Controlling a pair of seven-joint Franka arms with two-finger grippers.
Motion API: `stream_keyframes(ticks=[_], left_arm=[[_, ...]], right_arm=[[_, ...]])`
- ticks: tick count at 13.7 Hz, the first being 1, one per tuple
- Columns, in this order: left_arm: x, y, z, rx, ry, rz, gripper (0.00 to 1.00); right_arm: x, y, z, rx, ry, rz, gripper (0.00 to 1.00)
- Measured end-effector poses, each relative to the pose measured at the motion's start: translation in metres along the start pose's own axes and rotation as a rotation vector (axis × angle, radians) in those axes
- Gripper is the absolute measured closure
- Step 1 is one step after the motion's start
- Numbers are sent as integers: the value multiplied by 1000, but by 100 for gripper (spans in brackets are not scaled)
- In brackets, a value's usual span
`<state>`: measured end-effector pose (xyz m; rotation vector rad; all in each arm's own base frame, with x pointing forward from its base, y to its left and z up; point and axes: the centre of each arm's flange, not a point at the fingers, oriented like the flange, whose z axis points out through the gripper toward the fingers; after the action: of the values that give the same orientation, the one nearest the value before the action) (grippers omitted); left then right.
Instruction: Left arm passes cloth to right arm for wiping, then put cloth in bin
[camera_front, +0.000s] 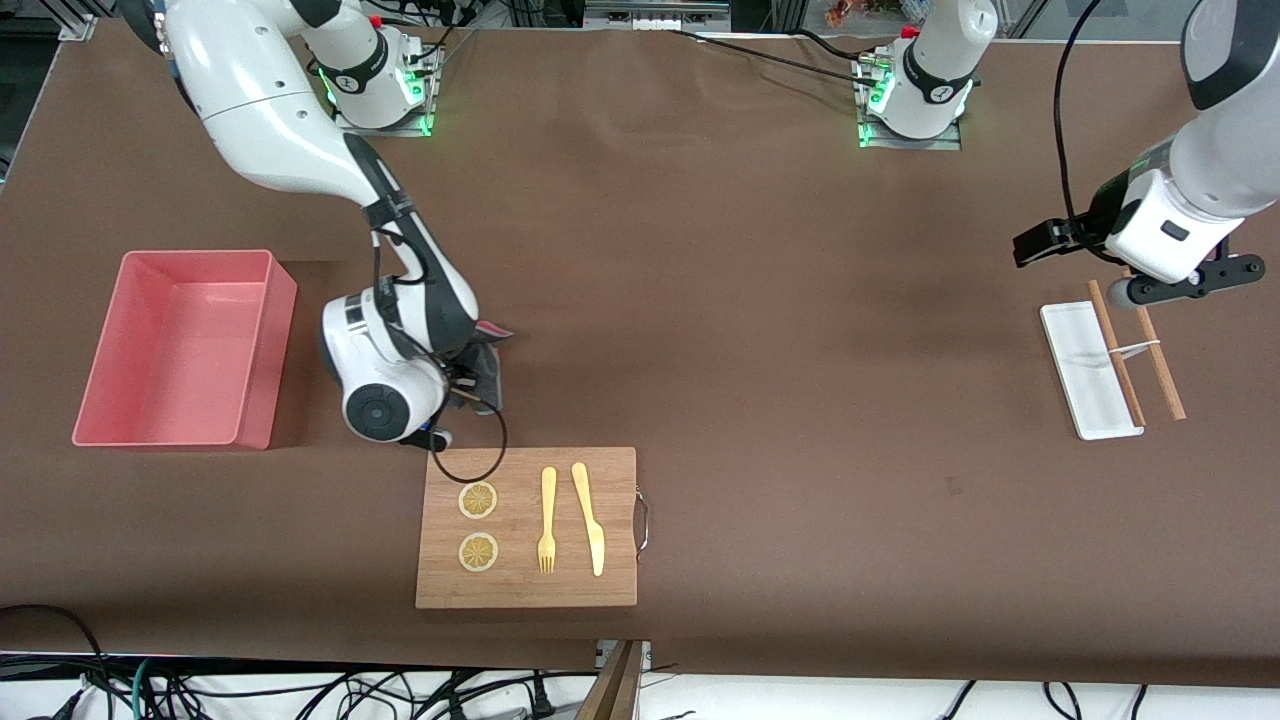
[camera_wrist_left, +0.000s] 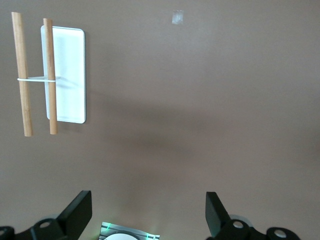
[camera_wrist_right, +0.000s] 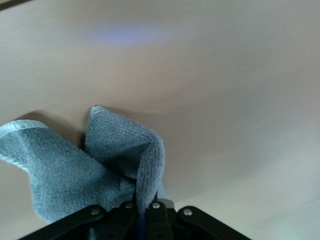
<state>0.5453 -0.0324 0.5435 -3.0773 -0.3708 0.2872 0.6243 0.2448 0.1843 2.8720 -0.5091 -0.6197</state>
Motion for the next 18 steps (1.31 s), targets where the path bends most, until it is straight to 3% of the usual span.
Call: stream_keyframes(ticks=[4, 8, 10, 12, 14, 18], left_arm=[[-2, -7, -6, -6, 12, -7, 0], [9, -6, -13, 32, 57, -4, 0], [22, 2, -18, 32, 74, 2, 0], [33, 4, -16, 33, 74, 1, 0], [37, 4, -16, 33, 74, -1, 0], [37, 5, -9, 37, 63, 2, 0]], right_arm=[[-58, -74, 0, 84, 38, 108, 98], [-123, -139, -2, 196, 8, 181, 98], [-140, -152, -10, 215, 10, 180, 98], [-139, -147, -12, 197, 2, 181, 98], [-126, -129, -7, 139, -36, 167, 98], [-69, -66, -6, 63, -99, 89, 98]])
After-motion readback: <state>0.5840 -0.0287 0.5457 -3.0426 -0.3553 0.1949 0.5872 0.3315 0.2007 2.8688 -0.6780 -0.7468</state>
